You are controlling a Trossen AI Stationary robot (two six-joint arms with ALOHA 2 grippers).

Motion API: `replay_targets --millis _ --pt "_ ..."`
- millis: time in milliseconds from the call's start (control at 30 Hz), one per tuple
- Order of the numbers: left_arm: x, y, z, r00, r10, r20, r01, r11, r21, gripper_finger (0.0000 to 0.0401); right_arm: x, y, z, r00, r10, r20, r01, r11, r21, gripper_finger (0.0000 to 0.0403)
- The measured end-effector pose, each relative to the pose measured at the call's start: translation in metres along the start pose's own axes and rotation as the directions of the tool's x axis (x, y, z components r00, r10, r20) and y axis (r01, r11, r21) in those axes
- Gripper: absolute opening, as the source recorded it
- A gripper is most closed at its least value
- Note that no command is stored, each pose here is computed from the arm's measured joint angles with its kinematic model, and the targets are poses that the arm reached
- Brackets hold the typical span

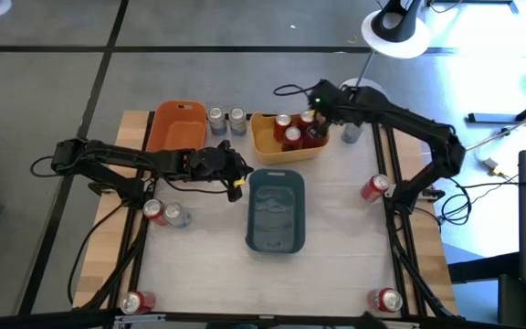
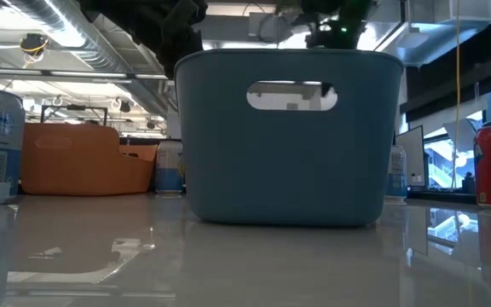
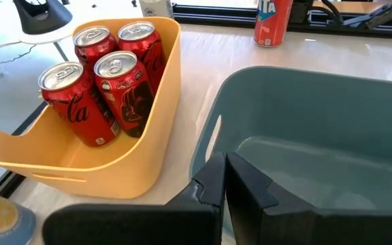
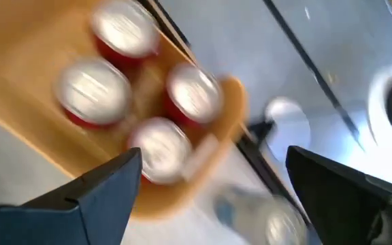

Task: Sort soda cans
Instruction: Put the top right white soda can into the blue bin

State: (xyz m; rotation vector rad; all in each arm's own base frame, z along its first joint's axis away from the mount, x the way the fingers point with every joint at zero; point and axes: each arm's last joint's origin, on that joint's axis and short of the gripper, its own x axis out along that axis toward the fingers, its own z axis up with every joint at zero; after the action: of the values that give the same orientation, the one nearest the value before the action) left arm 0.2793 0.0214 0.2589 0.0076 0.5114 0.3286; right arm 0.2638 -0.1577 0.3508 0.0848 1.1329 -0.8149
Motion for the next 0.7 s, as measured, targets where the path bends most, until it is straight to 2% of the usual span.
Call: replay_targets --millis 333,533,700 --pt "0.0 0.0 -0.002 1.0 0.001 -0.017 -0.001 1.0 0.005 0.0005 0.047 -0.065 -0.037 0.965 -0.074 -0.253 0.122 0.976 0.179 0.0363" --pt "0.0 0.0 -0.002 1.0 0.001 -0.019 -0.001 1.0 0.005 0.0005 0.065 -0.074 -0.054 0.941 -0.071 -0.332 0.149 0.965 0.215 0.0363" --pt "0.0 0.0 -0.002 1.0 0.001 -0.019 -0.001 1.0 0.006 0.0005 0.079 -0.076 -0.063 0.936 -0.065 -0.345 0.154 0.959 0.238 0.0363"
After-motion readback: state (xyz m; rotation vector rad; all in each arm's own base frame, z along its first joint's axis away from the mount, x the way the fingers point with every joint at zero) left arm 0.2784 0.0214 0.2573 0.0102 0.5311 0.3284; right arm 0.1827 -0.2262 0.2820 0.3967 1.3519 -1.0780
